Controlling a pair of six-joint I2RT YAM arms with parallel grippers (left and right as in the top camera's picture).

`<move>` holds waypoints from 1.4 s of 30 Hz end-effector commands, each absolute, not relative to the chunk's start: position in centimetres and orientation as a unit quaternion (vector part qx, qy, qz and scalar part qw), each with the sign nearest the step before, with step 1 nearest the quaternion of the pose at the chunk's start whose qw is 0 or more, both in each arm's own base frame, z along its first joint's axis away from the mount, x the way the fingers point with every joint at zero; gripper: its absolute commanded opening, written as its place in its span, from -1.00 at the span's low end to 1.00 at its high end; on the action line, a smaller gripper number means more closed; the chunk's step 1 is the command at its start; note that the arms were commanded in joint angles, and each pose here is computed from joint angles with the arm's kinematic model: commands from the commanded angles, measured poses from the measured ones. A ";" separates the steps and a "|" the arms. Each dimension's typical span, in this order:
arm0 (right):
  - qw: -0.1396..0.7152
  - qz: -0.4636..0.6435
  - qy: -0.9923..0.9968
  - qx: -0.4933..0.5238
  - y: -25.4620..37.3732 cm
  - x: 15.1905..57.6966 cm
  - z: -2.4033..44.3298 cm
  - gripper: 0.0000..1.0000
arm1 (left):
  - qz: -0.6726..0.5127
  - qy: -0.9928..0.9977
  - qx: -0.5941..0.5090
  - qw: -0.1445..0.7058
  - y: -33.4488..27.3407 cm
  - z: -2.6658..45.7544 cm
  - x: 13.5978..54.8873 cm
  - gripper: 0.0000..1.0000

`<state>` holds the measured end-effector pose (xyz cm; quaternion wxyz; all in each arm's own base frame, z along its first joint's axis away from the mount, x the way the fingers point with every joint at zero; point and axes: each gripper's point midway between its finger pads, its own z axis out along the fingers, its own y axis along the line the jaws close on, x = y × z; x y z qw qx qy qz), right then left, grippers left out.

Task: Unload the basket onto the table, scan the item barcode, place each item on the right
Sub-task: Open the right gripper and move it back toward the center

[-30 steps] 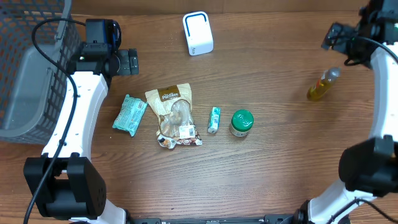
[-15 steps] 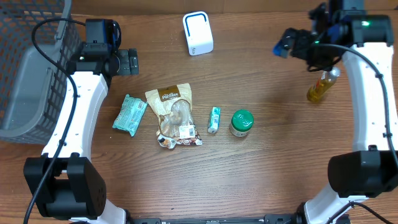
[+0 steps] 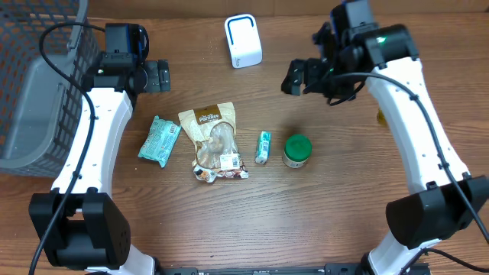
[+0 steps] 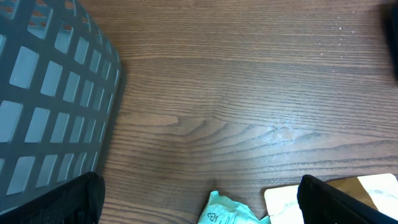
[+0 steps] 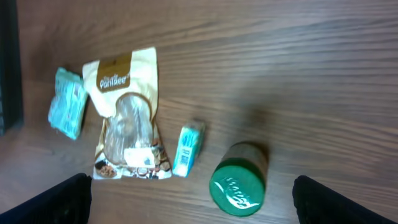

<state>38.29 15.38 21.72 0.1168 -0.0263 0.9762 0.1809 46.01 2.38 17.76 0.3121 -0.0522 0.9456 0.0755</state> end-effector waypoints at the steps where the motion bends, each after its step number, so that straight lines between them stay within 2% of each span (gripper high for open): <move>1: 0.120 0.189 0.974 -0.040 16.9 38.0 21.8 1.00 | 0.079 0.940 -0.042 0.330 2.3 19.4 46.3 0.99; 6: 0.139 0.193 0.970 -0.047 17.4 38.8 22.1 1.00 | 0.079 0.940 -0.042 0.330 2.3 19.4 46.3 0.99; 42: 0.139 0.193 0.970 -0.047 17.4 38.8 22.1 1.00 | 0.079 0.940 -0.042 0.330 2.3 19.4 46.3 0.99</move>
